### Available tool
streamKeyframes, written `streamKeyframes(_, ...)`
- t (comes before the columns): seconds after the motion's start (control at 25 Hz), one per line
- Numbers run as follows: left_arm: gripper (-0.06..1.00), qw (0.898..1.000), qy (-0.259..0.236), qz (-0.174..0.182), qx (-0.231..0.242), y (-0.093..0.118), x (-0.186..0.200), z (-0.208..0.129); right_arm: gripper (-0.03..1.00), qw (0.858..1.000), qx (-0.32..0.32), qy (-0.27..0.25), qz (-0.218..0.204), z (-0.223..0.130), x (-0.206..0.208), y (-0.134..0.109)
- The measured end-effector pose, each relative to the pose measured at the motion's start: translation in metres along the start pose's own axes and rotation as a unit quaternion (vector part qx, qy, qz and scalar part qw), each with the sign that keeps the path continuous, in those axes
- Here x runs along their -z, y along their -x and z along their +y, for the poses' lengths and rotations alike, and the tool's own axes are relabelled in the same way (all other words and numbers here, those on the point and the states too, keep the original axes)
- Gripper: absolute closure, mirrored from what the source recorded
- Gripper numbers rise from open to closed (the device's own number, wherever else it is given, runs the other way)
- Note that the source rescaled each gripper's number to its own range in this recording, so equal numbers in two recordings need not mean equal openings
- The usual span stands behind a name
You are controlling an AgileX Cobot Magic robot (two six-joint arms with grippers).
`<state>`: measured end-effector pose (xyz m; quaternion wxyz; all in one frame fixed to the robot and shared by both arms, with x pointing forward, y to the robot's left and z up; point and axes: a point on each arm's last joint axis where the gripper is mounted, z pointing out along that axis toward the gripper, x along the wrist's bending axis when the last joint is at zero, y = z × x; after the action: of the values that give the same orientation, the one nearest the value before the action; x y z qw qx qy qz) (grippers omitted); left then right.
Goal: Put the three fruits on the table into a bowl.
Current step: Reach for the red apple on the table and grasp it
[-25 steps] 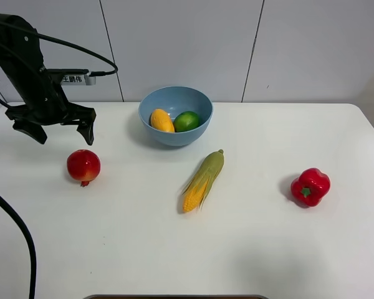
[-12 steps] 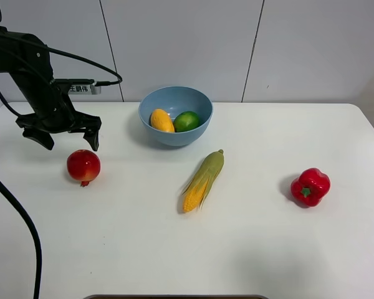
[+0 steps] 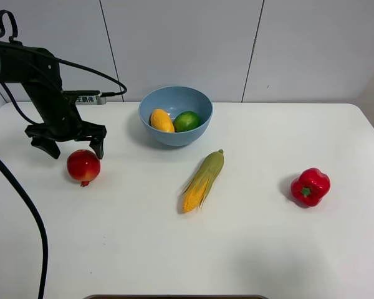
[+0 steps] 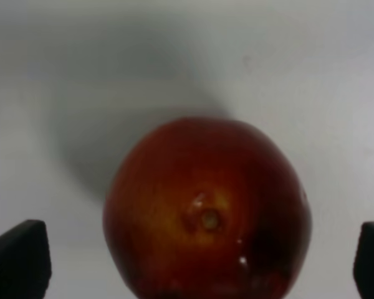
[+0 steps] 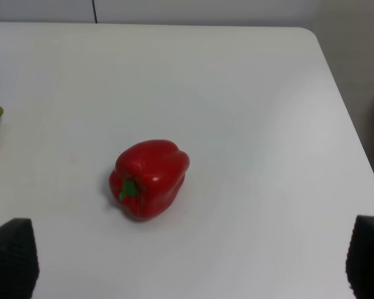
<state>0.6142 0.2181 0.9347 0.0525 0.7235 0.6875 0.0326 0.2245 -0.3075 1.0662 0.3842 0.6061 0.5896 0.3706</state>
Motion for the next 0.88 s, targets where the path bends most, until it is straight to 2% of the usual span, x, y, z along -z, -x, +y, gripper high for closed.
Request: streamKeyframes(0.88,-0.03,0.999,-0.035,-0.014,0.011,0.003,-0.035,-0.001,-0.03,1.000,0.000,0.000,0.000,0.000,0.000,0.000)
